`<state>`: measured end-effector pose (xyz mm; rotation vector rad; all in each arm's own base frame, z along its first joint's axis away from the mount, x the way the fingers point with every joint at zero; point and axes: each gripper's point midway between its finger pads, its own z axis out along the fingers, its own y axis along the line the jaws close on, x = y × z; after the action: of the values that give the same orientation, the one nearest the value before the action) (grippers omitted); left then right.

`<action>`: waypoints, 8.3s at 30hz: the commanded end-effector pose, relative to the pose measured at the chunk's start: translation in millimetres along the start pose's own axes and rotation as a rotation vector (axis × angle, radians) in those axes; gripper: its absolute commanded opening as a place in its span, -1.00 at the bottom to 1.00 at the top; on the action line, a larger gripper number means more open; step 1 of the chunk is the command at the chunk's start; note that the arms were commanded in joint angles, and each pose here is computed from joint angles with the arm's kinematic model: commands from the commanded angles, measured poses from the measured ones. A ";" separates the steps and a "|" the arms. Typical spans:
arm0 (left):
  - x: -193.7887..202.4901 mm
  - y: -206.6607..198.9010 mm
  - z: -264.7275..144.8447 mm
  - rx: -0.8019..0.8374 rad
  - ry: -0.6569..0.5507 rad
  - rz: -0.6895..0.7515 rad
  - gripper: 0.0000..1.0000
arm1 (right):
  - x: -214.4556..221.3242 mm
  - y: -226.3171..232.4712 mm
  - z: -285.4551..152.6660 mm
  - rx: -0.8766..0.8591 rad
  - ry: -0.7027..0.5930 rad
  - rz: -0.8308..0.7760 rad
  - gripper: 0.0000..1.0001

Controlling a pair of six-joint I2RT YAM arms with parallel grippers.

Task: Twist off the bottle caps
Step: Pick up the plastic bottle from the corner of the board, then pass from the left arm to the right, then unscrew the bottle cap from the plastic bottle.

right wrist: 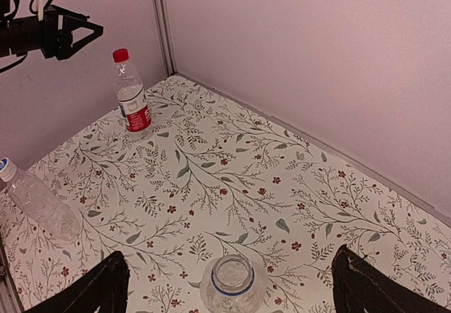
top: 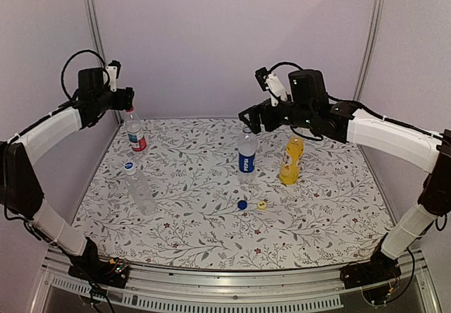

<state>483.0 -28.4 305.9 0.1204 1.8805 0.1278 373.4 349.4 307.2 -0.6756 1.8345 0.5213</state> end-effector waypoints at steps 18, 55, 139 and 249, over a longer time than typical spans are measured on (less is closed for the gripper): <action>50.9 3.2 82.8 0.130 0.161 -0.130 0.35 | 12.1 7.2 0.9 -0.050 0.027 0.013 0.98; -98.7 -80.5 -66.6 0.608 -0.231 -0.082 -0.68 | -35.7 22.3 -49.3 -0.128 -0.102 -0.076 0.98; -107.4 -282.9 -291.8 1.532 -0.433 -0.021 -0.51 | -27.2 134.7 -72.1 -0.744 -0.218 -0.284 -0.01; -102.1 -371.7 -237.6 1.055 -0.215 -0.202 -1.00 | -8.2 31.9 -34.6 -0.237 -0.298 -0.100 -0.24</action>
<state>286.2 -405.9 432.5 0.7733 1.4170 -1.1395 300.2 371.2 310.6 -1.0215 1.3766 0.8853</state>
